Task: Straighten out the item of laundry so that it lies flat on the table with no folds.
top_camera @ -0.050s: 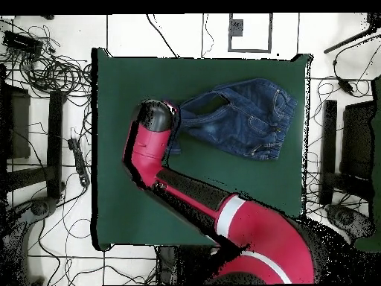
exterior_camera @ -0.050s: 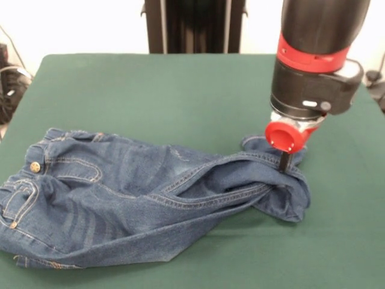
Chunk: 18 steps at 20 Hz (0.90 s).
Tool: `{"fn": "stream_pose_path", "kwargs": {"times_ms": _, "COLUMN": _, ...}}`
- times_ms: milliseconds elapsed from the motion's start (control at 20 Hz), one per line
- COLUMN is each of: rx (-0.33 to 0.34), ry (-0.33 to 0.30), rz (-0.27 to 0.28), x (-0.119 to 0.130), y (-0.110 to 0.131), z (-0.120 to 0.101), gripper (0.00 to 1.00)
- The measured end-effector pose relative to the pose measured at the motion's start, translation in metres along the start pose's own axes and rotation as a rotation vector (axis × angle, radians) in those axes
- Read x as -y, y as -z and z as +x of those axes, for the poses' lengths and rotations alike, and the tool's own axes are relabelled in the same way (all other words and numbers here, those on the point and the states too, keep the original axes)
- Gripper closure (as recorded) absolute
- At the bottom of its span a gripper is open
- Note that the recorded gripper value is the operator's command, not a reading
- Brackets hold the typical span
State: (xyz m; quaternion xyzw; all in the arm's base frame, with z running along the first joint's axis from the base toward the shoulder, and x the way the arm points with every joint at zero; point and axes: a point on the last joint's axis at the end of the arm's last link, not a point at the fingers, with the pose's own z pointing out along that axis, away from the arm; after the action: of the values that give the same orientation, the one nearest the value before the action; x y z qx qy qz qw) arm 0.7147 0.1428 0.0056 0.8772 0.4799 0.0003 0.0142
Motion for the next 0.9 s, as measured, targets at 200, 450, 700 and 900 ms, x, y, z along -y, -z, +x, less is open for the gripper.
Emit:
{"fn": "stream_pose_path", "kwargs": {"times_ms": 200, "rx": 0.002, "ry": -0.011, "rz": 0.009, "x": 0.000, "y": 0.001, "z": -0.001, "gripper": 1.00}}
{"fn": "stream_pose_path", "kwargs": {"times_ms": 450, "rx": -0.013, "ry": -0.047, "rz": 0.047, "x": 0.000, "y": 0.011, "z": -0.001, "gripper": 1.00}}
{"fn": "stream_pose_path", "kwargs": {"times_ms": 700, "rx": -0.044, "ry": -0.123, "rz": 0.108, "x": -0.009, "y": 0.045, "z": -0.010, "gripper": 1.00}}
{"fn": "stream_pose_path", "kwargs": {"times_ms": 900, "rx": -0.062, "ry": -0.197, "rz": 0.161, "x": -0.019, "y": 0.080, "z": -0.029, "gripper": 1.00}}
